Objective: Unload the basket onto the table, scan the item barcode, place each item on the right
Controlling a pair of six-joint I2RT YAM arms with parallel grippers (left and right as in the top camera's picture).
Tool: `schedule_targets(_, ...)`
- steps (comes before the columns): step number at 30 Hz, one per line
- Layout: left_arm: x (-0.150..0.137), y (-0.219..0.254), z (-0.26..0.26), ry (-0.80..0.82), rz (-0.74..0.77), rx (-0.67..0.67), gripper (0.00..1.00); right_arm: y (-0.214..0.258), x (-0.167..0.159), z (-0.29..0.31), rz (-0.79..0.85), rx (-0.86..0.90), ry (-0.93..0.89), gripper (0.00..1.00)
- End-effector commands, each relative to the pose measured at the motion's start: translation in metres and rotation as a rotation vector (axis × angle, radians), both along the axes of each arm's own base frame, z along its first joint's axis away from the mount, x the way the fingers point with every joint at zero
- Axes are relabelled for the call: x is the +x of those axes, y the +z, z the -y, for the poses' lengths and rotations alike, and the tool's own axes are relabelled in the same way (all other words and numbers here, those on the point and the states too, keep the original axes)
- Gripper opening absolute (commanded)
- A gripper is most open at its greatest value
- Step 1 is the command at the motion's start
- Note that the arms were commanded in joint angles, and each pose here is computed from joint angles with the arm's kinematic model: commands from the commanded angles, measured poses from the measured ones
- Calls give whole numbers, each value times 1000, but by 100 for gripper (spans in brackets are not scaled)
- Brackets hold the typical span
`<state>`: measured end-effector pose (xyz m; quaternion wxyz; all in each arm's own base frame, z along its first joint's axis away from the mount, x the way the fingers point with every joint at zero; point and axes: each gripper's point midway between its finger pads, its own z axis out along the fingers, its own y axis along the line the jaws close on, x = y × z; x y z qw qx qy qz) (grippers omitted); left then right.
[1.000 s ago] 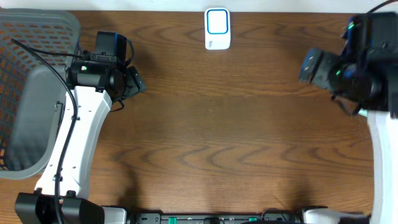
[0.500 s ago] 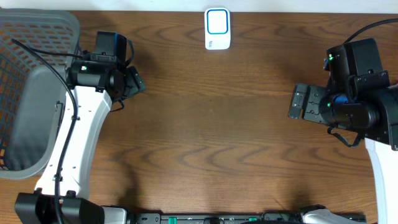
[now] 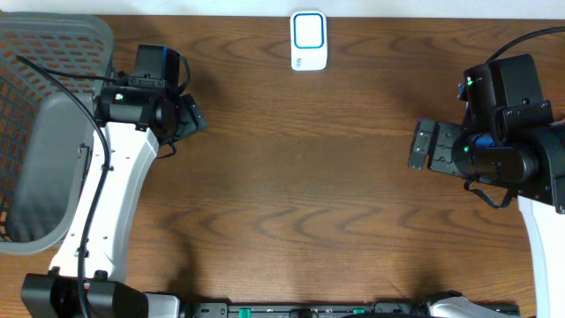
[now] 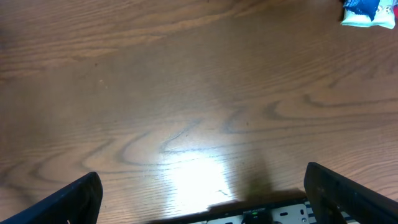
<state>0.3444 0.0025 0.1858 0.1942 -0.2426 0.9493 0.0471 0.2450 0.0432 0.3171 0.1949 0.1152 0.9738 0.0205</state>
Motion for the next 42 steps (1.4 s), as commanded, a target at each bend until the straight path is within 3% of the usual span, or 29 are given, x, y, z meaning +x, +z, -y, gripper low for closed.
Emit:
schedule_targets(1,-2,1,-4,12,1,17,98,-8,-1,-1,-30,-27,48,99)
schedule_targets(8,-2,1,-4,12,1,17,98,-21,-11,2,-11,-52,112,99)
schedule_targets(23,-2,1,-4,12,1,17,98,-55,-25,-4,519,-25,283,99)
schedule_targets(33,-2,1,-4,12,1,17,98,-90,-26,-12,741,-55,414,99)
schedule_targets(42,-2,1,-4,12,1,17,98,-105,-16,-8,980,-37,364,99)
